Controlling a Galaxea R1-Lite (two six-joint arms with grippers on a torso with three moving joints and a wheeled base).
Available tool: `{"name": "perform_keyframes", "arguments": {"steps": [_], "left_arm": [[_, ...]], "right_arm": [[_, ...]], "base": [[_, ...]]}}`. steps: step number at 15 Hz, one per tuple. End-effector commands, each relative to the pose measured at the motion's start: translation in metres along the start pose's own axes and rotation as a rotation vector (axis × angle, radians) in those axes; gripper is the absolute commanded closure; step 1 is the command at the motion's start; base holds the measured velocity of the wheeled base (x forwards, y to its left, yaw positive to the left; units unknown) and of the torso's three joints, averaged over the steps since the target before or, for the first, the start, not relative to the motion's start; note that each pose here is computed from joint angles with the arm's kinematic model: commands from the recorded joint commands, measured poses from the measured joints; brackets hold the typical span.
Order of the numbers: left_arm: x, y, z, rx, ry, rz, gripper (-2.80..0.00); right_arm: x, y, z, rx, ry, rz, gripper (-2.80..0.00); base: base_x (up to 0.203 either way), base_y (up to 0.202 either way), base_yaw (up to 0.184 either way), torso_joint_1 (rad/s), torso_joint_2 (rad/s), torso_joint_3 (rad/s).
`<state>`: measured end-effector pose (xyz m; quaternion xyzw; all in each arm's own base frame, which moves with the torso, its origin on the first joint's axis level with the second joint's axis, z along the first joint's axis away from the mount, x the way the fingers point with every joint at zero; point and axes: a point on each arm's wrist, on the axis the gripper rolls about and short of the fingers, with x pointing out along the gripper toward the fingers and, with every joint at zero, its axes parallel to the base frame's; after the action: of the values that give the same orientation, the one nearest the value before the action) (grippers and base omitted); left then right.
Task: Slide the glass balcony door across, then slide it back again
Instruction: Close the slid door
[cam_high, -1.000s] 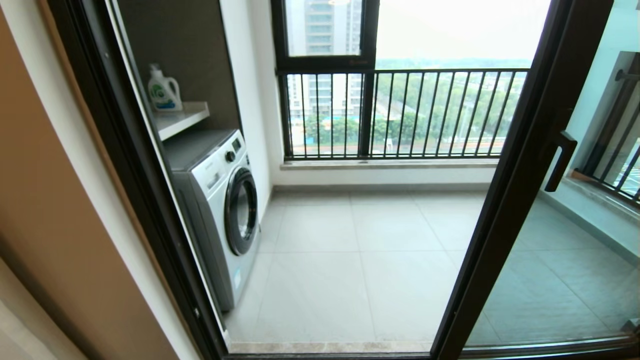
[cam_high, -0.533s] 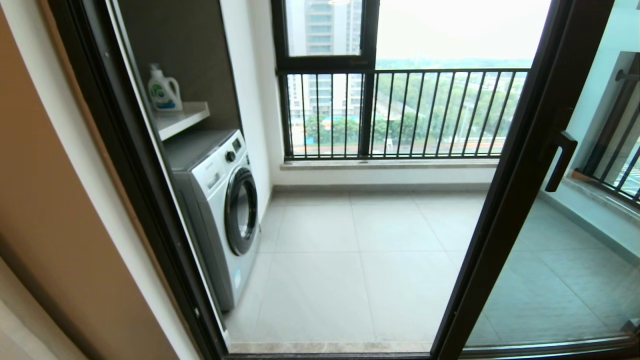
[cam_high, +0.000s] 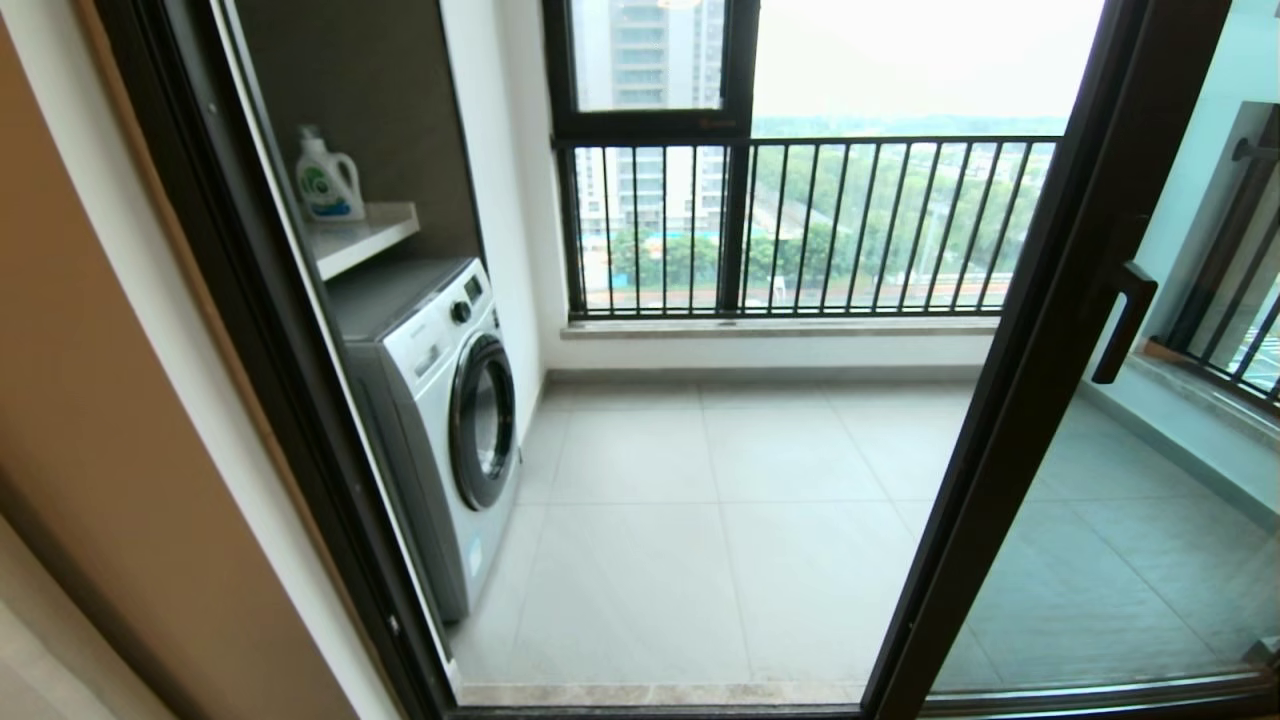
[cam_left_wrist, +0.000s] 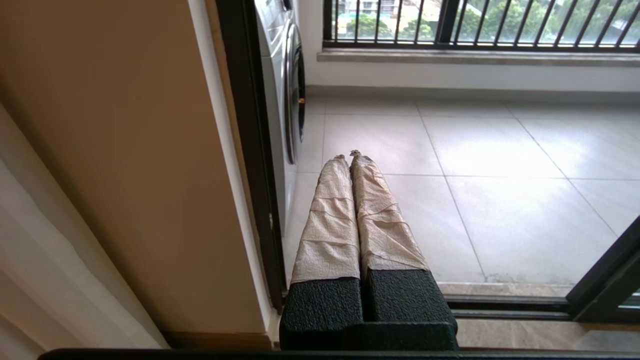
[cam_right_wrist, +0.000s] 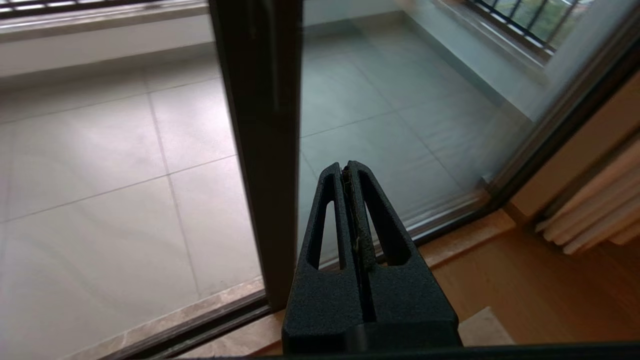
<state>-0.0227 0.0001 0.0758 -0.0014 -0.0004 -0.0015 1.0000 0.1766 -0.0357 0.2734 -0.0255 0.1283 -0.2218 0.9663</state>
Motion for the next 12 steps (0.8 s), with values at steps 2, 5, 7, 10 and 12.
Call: {"name": "perform_keyframes", "arguments": {"steps": [2, 5, 7, 10, 12], "left_arm": [[0.0, 0.0, 0.0, 0.0, -0.001, 0.001, 0.0], [0.0, 0.0, 0.0, 0.0, -0.001, 0.0, 0.0], [0.0, 0.0, 0.0, 0.0, -0.001, 0.0, 0.0], [0.0, 0.0, 0.0, 0.0, -0.001, 0.0, 0.0], [0.0, 0.0, 0.0, 0.0, -0.001, 0.001, 0.0]], "right_arm": [[0.07, -0.01, 0.014, -0.002, 0.08, -0.12, 0.0], [0.093, -0.024, 0.018, -0.033, 0.1, -0.173, 0.0], [0.099, -0.023, 0.017, -0.027, 0.102, -0.126, 0.0], [0.119, -0.021, 0.029, -0.021, 0.078, -0.097, 0.0], [0.139, -0.023, 0.033, -0.011, 0.072, -0.043, 0.0]], "base": [[0.0, 0.0, 0.0, 0.0, 0.0, 0.0], [0.0, 0.0, 0.0, 0.0, 0.0, 0.0], [0.0, 0.0, 0.0, 0.0, 0.0, 0.0], [0.0, 0.0, 0.0, 0.0, 0.0, 0.0], [0.0, 0.0, 0.0, 0.0, 0.0, 0.0]]}}
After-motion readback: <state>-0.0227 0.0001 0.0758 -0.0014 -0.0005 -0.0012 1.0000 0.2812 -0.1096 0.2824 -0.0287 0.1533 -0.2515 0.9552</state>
